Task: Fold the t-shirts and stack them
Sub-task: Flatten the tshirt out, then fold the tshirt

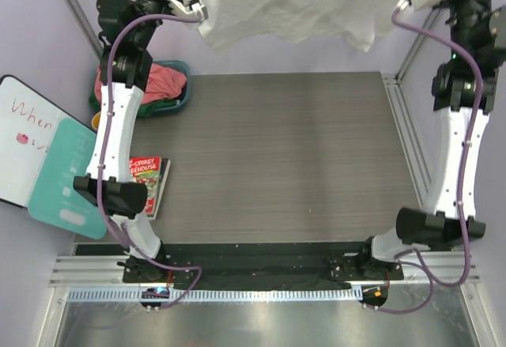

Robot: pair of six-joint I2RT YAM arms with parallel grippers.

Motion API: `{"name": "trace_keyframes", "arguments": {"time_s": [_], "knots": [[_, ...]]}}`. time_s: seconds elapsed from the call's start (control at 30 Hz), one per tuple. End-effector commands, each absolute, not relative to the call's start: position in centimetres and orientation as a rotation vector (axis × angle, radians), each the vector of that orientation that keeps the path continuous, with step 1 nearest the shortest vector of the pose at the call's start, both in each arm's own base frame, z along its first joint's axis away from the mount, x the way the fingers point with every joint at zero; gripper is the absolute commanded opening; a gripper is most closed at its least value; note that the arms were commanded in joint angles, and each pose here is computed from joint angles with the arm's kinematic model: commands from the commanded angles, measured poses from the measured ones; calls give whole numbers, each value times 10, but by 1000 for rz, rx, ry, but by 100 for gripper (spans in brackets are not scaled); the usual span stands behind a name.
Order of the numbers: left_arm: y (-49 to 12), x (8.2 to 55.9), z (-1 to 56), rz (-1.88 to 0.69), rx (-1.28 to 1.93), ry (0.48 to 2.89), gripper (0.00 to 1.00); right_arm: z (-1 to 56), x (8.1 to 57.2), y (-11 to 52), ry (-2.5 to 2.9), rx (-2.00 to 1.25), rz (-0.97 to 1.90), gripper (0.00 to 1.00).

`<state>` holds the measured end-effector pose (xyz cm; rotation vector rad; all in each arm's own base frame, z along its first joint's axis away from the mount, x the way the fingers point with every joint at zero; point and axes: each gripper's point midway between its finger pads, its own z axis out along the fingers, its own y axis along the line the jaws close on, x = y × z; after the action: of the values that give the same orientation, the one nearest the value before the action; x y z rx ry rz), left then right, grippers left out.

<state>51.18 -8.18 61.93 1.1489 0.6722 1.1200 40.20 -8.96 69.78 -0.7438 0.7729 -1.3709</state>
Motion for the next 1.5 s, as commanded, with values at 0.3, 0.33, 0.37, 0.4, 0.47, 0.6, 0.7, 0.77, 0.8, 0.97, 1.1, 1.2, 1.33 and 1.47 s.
{"name": "trace_keyframes", "arguments": {"time_s": [0.3,0.33,0.37,0.4,0.47,0.6,0.7,0.77,0.8,0.97,1.1,1.2,1.33,1.47], "knots": [[-72,425,262,598,1701,1187,0,335,323,-52,1449,-1470,-795,1],[-76,396,235,485,1775,1231,0,314,314,-46,1489,-1516,-718,1],[-78,373,202,407,1876,1232,0,301,304,-37,1495,-1560,-640,1],[-80,354,184,350,1948,1222,0,274,287,-31,1568,-1635,-525,1],[-85,313,152,227,2053,1181,0,253,273,-26,1574,-1760,-451,1],[-89,276,132,56,2129,1196,0,212,233,-17,1655,-1973,-175,1],[-86,266,125,-4,2182,1229,0,196,209,-15,1657,-2083,-66,1],[-85,263,123,-18,2199,1244,0,189,196,-13,1640,-2144,-15,1],[-84,259,122,-31,2213,1246,0,186,190,-13,1641,-2169,6,1],[-80,231,117,-102,2293,1227,4,176,180,-13,1586,-2238,-12,2],[-78,220,112,-111,2322,1206,4,174,186,-8,1569,-2206,-8,2],[-77,214,111,-130,2345,1196,4,171,192,-4,1539,-2183,-12,2],[-75,211,110,-143,2368,1187,5,167,200,-4,1513,-2166,-53,2],[-75,214,111,-129,2359,1197,5,170,224,-5,1462,-2122,-166,1]]}}
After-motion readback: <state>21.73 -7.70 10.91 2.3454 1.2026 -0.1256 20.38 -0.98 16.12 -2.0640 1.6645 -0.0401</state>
